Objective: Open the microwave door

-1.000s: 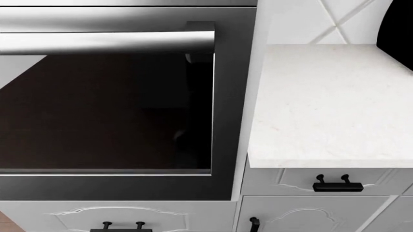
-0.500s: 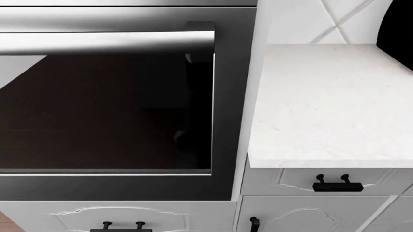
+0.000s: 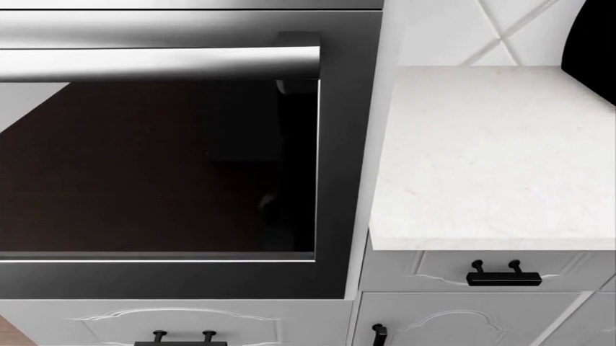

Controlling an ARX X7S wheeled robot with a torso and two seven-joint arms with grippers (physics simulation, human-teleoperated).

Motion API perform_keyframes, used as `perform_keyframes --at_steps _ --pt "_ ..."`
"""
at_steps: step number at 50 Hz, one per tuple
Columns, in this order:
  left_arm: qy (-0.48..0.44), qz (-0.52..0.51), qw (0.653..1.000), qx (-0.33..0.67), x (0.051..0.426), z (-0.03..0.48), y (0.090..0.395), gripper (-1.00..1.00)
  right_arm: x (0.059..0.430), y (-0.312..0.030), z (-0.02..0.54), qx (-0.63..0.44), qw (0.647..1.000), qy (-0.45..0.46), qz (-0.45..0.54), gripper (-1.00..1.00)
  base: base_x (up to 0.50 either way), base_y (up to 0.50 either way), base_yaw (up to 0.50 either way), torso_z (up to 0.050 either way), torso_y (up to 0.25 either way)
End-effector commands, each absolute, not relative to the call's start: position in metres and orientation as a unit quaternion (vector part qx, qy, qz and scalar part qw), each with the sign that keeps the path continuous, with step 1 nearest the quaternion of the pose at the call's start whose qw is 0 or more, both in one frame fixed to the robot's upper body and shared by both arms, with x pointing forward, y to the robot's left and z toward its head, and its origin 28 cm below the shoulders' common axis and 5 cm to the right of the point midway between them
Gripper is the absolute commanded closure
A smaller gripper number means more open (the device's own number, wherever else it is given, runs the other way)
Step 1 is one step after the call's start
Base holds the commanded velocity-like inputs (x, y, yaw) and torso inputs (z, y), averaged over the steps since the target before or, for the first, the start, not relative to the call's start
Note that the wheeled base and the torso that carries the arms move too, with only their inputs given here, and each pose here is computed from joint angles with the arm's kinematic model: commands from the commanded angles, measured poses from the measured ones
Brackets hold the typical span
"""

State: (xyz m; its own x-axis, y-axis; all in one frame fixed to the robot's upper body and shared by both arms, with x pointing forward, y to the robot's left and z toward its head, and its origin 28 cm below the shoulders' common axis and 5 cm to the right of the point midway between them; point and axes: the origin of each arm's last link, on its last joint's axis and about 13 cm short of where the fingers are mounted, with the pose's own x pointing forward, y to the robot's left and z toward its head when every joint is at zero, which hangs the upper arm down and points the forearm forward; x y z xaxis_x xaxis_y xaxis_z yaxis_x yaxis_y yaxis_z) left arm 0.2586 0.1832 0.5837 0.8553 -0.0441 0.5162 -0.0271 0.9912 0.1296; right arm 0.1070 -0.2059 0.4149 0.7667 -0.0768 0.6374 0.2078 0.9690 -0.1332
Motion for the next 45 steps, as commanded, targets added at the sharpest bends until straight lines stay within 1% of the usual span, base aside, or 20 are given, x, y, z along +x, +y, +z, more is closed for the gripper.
perform_keyframes --at_steps 1,9,14,19,24,31,37,41,42,45 --pt "-0.247 0.064 0.965 0.063 0.282 0.568 0.203 1.0 0.107 -0.205 0.414 -0.105 0.935 -0.331 -0.077 -1.0 0.0 0.0 0.0 0.0 0.0" --pt "-0.288 0.064 0.954 0.046 0.259 0.58 0.206 1.0 0.107 -0.206 0.413 -0.107 0.934 -0.331 -0.079 -1.0 0.0 0.0 0.0 0.0 0.0" --pt "-0.331 0.059 0.941 0.04 0.228 0.591 0.214 1.0 0.106 -0.207 0.413 -0.107 0.934 -0.332 -0.081 -1.0 0.0 0.0 0.0 0.0 0.0" --pt "-0.362 0.045 0.931 0.022 0.201 0.591 0.226 1.0 0.105 -0.205 0.414 -0.11 0.933 -0.333 -0.081 -1.0 0.0 0.0 0.0 0.0 0.0" --pt "-0.4 0.013 0.916 0.027 0.173 0.586 0.226 1.0 0.107 -0.205 0.415 -0.114 0.933 -0.331 -0.088 -1.0 0.0 0.0 0.0 0.0 0.005" --pt "-0.436 -0.007 0.899 0.022 0.136 0.582 0.226 1.0 0.107 -0.205 0.415 -0.114 0.933 -0.331 -0.087 -1.0 0.0 0.0 0.0 0.0 0.004" --pt "-0.446 -0.013 0.895 0.023 0.122 0.584 0.227 1.0 0.106 -0.203 0.416 -0.114 0.933 -0.332 -0.085 -1.0 0.0 0.0 0.0 0.0 0.004" --pt "-0.466 -0.015 0.885 0.016 0.113 0.584 0.23 1.0 0.106 -0.204 0.415 -0.112 0.933 -0.331 -0.085 -1.0 0.0 0.0 0.0 0.004 0.006" --pt "-0.475 -0.015 0.88 0.011 0.11 0.583 0.231 -1.0 0.107 -0.203 0.415 -0.112 0.933 -0.331 -0.085 -1.0 0.0 0.0 0.0 0.0 0.011" --pt "-0.508 -0.005 0.861 -0.004 0.1 0.581 0.233 -1.0 0.106 -0.204 0.415 -0.112 0.933 -0.33 -0.085 -1.0 0.0 0.0 0.0 0.0 0.007"
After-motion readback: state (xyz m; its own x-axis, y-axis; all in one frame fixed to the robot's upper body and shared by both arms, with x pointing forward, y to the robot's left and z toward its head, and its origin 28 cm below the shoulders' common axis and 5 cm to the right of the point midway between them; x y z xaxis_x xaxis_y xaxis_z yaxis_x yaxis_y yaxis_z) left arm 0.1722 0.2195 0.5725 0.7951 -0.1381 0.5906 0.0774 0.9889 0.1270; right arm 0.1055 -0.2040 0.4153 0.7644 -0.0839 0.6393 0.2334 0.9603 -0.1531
